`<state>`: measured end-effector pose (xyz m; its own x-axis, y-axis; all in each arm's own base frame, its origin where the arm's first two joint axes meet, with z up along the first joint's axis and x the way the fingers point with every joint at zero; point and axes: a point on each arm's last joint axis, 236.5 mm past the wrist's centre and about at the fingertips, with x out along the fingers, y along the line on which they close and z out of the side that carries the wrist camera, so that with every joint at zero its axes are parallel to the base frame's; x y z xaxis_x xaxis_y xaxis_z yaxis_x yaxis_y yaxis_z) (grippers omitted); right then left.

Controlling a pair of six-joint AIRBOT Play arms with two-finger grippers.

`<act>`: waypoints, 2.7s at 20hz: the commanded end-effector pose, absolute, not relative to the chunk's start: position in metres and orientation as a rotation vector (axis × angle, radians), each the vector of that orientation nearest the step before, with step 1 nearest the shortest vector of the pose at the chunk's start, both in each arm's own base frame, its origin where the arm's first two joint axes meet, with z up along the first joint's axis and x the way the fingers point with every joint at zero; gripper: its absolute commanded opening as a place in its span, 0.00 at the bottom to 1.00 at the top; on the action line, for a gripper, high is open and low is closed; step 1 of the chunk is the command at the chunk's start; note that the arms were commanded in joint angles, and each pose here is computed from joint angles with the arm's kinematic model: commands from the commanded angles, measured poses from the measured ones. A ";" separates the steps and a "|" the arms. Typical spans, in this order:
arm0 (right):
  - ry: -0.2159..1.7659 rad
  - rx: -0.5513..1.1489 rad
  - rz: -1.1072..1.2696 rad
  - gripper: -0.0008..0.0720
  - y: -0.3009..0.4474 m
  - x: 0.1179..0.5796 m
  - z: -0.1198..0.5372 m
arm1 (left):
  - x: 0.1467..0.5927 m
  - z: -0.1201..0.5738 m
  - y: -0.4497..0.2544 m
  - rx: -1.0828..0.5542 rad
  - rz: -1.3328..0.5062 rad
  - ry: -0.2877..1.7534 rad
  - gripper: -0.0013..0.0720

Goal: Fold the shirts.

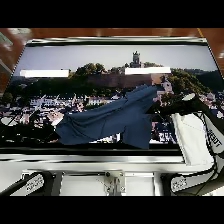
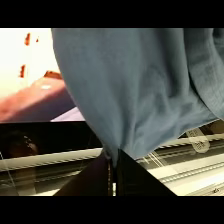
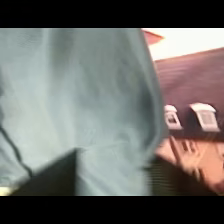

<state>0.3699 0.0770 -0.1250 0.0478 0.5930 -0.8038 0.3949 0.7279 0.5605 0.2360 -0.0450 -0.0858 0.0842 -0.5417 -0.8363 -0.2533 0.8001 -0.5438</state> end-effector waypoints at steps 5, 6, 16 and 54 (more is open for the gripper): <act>1.367 0.765 0.389 0.09 0.104 0.398 -0.063 | 0.274 -0.040 -0.031 -0.528 -0.281 1.326 0.06; 1.282 0.693 0.471 0.09 0.107 0.404 -0.027 | 0.296 -0.003 -0.021 -0.454 -0.273 1.198 0.06; -0.253 0.175 0.445 0.09 0.089 0.247 0.533 | 0.194 0.526 -0.047 0.018 -0.145 -0.219 0.06; 0.666 0.492 0.033 0.09 0.002 0.487 0.054 | 0.472 0.072 0.005 -0.444 -0.192 0.704 0.07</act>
